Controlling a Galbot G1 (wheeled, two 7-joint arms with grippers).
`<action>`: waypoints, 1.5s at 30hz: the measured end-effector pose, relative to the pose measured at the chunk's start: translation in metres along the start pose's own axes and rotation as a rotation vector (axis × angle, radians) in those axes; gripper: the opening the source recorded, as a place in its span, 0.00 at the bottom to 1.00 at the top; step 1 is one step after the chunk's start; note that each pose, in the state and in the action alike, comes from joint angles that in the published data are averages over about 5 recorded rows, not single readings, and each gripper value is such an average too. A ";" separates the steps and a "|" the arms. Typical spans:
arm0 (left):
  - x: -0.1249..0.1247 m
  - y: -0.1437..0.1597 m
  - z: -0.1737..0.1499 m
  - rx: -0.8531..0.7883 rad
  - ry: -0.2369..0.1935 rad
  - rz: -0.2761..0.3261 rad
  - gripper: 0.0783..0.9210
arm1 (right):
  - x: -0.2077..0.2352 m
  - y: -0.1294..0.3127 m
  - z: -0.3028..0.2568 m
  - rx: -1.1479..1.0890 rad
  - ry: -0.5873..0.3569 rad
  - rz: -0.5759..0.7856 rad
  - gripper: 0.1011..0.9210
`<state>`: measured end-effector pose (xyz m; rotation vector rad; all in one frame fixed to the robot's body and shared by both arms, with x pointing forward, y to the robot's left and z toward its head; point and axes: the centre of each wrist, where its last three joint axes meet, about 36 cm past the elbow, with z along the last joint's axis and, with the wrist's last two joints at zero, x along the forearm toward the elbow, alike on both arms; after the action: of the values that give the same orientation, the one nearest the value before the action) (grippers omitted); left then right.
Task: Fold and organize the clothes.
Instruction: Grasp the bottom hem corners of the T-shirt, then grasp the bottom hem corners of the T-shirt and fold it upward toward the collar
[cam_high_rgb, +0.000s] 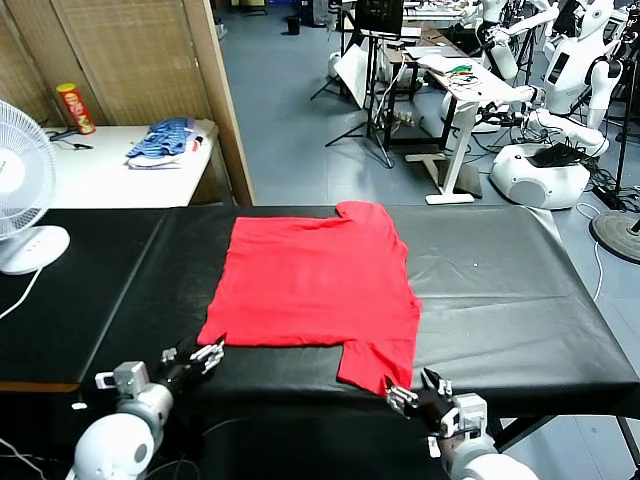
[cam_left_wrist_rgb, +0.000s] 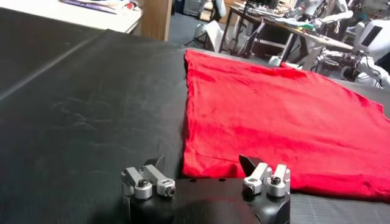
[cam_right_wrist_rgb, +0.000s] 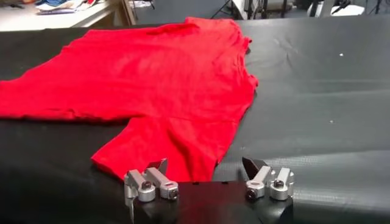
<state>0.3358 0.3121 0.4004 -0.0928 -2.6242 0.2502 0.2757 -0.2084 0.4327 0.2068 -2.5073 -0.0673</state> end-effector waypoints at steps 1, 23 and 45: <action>0.000 0.000 0.000 -0.002 0.001 0.000 0.58 | 0.000 0.000 0.000 -0.001 0.000 0.002 0.33; 0.055 -0.018 0.004 -0.027 -0.012 -0.001 0.06 | 0.064 -0.016 -0.022 0.027 -0.088 0.063 0.03; 0.033 -0.040 -0.009 -0.021 -0.206 -0.050 0.06 | -0.105 -0.070 -0.049 0.121 -0.369 -0.026 0.03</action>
<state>0.3108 0.2783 0.4315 -0.0087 -2.8300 0.2256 0.3972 -0.2602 0.4049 0.3000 -2.8792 0.0407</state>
